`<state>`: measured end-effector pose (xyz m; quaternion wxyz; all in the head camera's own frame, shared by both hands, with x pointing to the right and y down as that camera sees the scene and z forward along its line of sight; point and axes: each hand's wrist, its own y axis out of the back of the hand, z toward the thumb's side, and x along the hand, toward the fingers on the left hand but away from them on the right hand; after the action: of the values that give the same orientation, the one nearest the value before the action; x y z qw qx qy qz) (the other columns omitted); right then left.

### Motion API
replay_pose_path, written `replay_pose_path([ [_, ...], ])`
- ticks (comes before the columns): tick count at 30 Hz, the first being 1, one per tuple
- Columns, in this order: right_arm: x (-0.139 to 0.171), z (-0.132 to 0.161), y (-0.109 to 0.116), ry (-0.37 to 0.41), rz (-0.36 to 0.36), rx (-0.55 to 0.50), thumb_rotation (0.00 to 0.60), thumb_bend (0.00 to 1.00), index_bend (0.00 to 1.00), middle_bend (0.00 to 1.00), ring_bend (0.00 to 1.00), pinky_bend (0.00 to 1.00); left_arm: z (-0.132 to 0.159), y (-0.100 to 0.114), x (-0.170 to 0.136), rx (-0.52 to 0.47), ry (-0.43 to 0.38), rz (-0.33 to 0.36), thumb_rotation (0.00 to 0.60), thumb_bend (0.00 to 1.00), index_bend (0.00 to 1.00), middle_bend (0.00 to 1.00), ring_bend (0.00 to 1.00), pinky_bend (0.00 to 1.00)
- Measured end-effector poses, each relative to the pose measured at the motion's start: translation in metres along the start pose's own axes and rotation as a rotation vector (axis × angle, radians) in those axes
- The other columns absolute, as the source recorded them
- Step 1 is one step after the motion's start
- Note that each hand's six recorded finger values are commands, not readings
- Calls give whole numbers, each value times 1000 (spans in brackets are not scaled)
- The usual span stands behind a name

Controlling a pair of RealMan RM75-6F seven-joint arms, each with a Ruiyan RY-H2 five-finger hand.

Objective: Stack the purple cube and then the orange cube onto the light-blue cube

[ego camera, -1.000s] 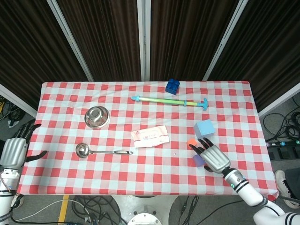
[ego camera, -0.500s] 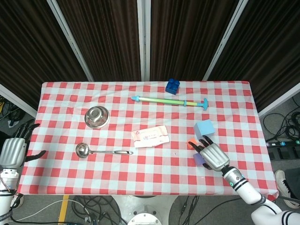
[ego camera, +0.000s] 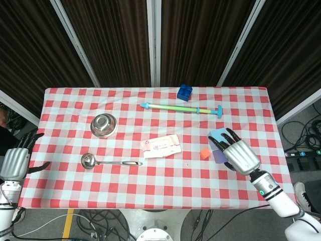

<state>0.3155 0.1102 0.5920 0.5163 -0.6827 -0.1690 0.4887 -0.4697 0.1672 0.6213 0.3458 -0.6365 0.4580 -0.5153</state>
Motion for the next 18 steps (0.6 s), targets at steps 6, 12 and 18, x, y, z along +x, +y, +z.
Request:
replay_pose_path([
  [6,-22,-27,13,-63,52,20,600,157,7,470,151,73,0,-1,0,1,1,-3,600,60,240,202,144,314],
  [12,-47,-52,7,-88,98,59,600,158,13,469,152,75,-1,-6,0,11,5,-16,600,60,240,202,144,315],
  [18,-70,-64,-4,-95,123,36,600,157,26,469,152,76,-2,-7,8,13,15,-10,600,60,240,202,144,314],
])
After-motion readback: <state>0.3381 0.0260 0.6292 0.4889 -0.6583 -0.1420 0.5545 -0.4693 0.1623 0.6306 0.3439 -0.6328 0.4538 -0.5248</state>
